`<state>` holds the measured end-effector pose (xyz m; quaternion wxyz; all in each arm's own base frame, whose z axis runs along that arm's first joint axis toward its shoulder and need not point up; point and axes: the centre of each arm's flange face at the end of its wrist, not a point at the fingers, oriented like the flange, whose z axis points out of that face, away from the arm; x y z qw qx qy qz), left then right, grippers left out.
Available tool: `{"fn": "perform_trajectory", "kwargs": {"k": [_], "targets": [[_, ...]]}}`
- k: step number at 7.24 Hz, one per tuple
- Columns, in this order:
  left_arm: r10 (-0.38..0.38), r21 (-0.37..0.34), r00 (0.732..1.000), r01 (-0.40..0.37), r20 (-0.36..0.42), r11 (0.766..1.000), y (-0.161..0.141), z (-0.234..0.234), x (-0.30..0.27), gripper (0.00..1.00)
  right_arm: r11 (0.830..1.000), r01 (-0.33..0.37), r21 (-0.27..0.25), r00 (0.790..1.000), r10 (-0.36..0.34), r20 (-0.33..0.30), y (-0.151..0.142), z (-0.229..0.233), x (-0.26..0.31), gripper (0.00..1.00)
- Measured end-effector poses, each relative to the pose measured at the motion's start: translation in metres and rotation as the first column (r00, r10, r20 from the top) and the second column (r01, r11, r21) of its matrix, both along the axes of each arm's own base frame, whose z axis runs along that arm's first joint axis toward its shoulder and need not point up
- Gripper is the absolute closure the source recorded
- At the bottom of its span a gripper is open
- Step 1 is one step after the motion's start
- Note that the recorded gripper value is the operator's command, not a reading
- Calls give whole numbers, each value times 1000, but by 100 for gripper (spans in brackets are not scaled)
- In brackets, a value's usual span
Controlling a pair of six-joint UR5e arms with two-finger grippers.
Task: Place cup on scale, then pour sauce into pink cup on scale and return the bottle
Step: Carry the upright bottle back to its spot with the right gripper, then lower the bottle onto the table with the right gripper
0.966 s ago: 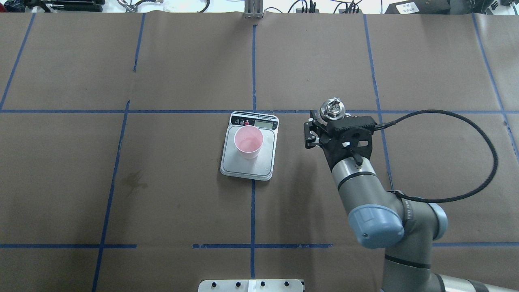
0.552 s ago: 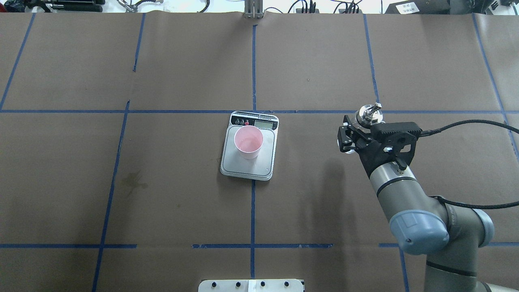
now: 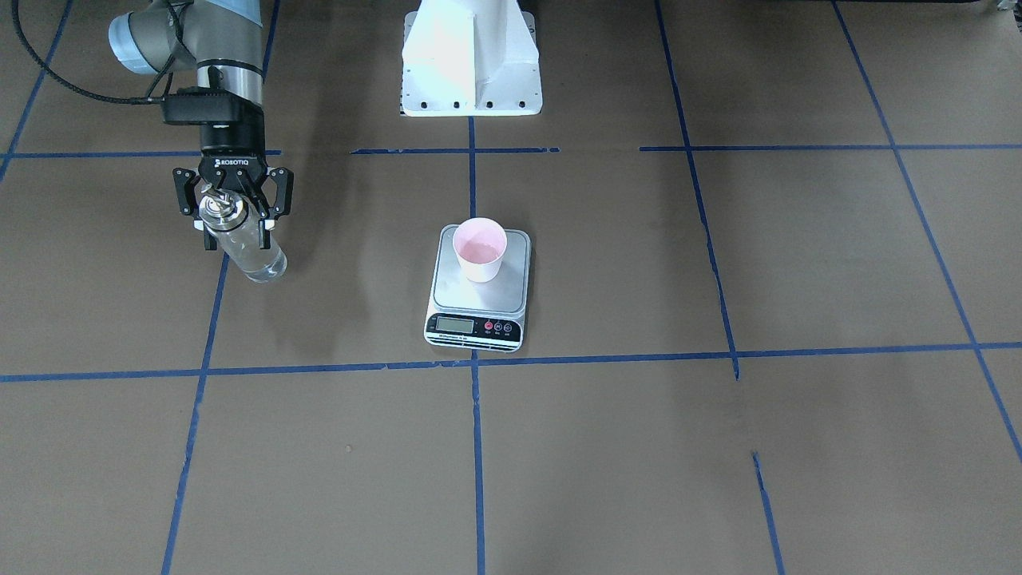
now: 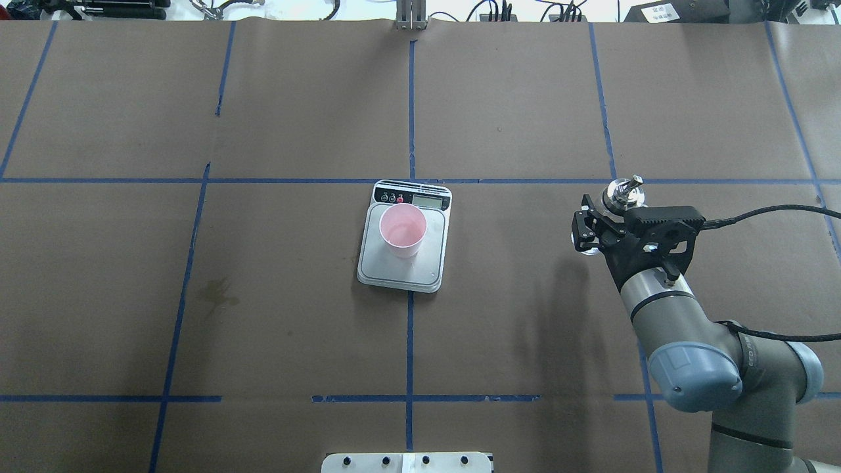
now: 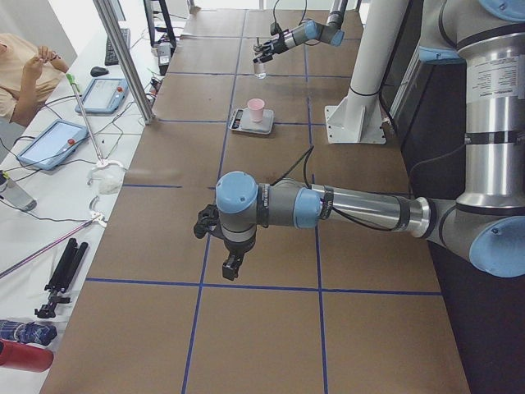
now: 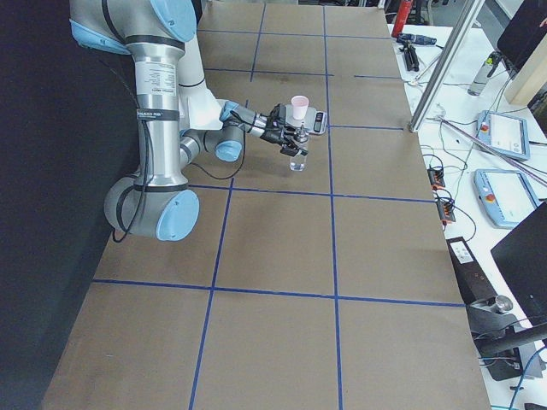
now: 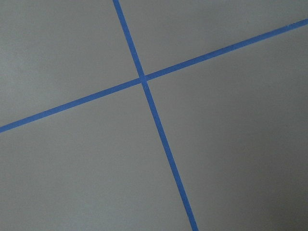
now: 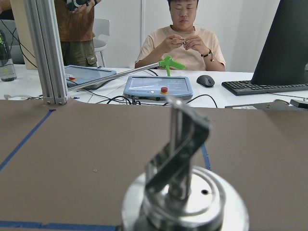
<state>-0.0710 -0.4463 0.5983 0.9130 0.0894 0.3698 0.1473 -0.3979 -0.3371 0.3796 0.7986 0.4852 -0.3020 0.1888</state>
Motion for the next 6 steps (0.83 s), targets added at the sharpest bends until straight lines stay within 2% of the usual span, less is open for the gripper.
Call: {"fn": "perform_trajectory", "kwargs": {"k": [6], "targets": [[0, 12, 1000, 0, 1, 1000, 0, -6, 0, 0, 998, -47, -37, 999, 47, -5, -12, 32, -3, 100]]}}
